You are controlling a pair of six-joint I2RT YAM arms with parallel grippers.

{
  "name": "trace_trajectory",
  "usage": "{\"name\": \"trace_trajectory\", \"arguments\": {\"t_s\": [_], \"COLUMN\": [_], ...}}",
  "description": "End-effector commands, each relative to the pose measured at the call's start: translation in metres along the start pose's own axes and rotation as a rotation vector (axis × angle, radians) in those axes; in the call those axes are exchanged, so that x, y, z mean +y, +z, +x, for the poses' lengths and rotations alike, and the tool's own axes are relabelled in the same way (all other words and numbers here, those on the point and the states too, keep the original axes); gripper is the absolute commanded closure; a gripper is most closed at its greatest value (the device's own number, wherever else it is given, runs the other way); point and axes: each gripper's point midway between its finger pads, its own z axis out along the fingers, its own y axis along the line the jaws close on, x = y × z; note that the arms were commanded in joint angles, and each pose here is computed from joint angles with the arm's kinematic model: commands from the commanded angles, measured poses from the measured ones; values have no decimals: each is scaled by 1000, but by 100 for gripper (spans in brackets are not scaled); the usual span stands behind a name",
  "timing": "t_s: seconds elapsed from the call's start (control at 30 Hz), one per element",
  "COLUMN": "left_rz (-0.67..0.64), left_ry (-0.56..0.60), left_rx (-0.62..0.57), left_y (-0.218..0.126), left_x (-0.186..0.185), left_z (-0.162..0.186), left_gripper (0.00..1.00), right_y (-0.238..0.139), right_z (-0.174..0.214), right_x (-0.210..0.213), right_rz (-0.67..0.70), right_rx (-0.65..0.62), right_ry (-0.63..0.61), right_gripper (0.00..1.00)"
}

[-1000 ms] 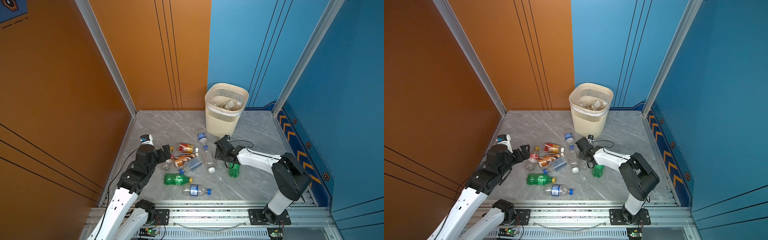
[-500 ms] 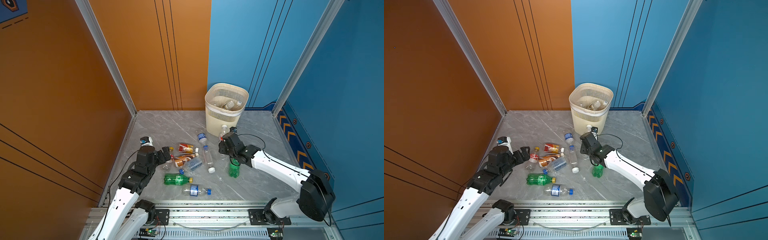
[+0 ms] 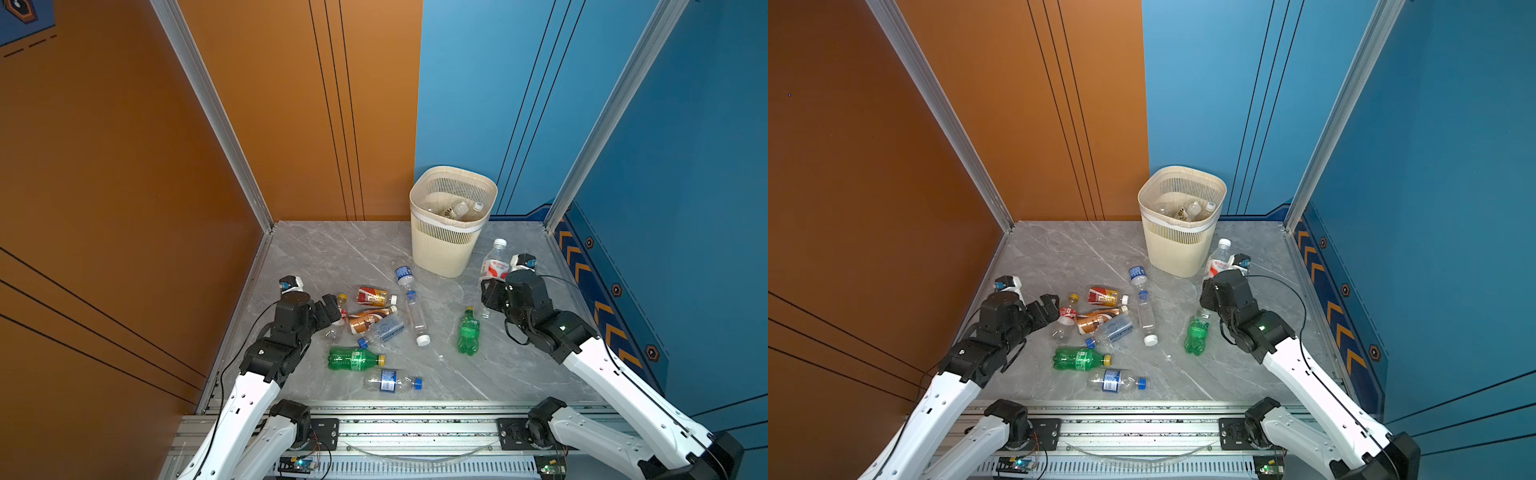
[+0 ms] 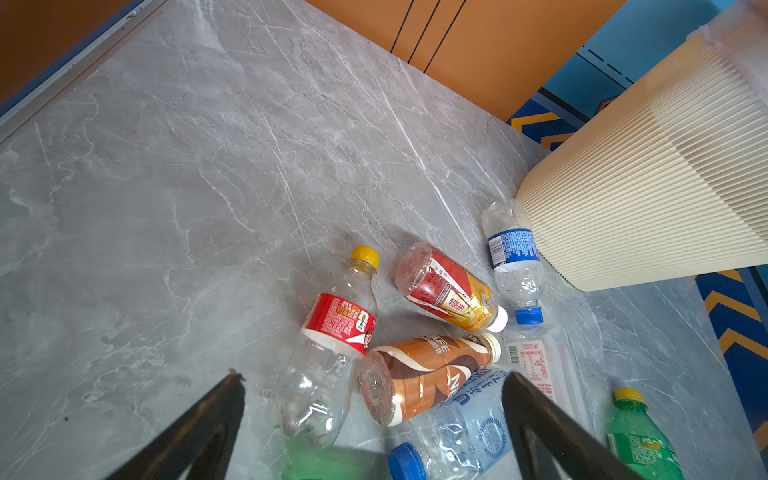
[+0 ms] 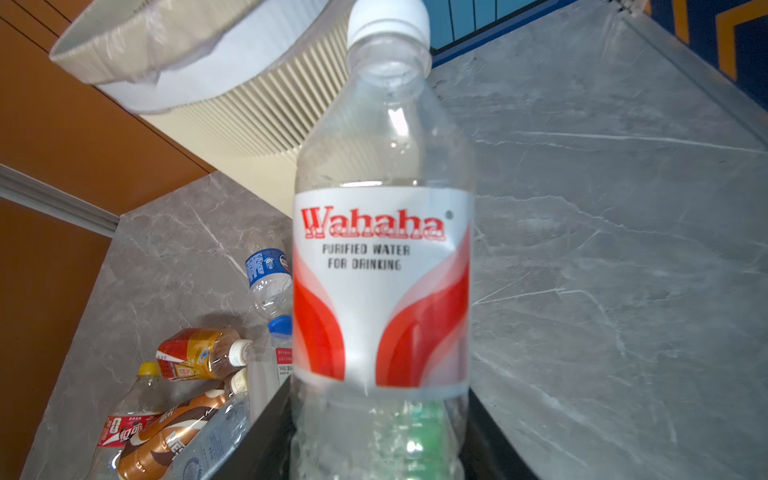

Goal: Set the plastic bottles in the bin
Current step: 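Lift the Wahaha bottle with the right gripper over the wastebasket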

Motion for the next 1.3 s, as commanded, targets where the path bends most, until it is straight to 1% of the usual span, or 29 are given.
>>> {"name": "trace_trajectory", "arguments": {"t_s": [0.0, 0.1, 0.3, 0.47, 0.6, 0.73, 0.93, 1.1, 1.27], "left_rz": [4, -2, -11, -12, -13, -11, -13, -13, -8], "left_ry": [-23, -30, -39, -48, -57, -63, -77, -90, -100], "left_rx": [15, 13, 12, 10, 5, 7, 10, 10, 11], "left_y": [1, -1, -3, -5, -7, -7, -6, -5, -5], "left_x": [4, 7, 13, 15, 17, 17, 17, 18, 17], "left_z": [7, 9, 10, 11, 10, 9, 8, 8, 8], "left_gripper": [2, 2, 2, 2, 2, 2, 2, 2, 2], "right_y": [-15, -23, -31, -13, 9, 29, 35, 55, 84], "right_z": [-27, -57, -123, -163, -186, -204, -229, -233, -226], "right_x": [8, 20, 68, 115, 133, 143, 156, 158, 155], "right_rz": [-31, -58, -167, -261, -297, -329, -369, -356, -339], "right_rx": [-30, -89, -210, -247, -244, -234, -272, -249, -192], "right_ry": [-47, -62, -104, -202, -276, -342, -407, -449, -478], "right_gripper": [48, 48, 47, 47, 47, 48, 48, 48, 48]}}
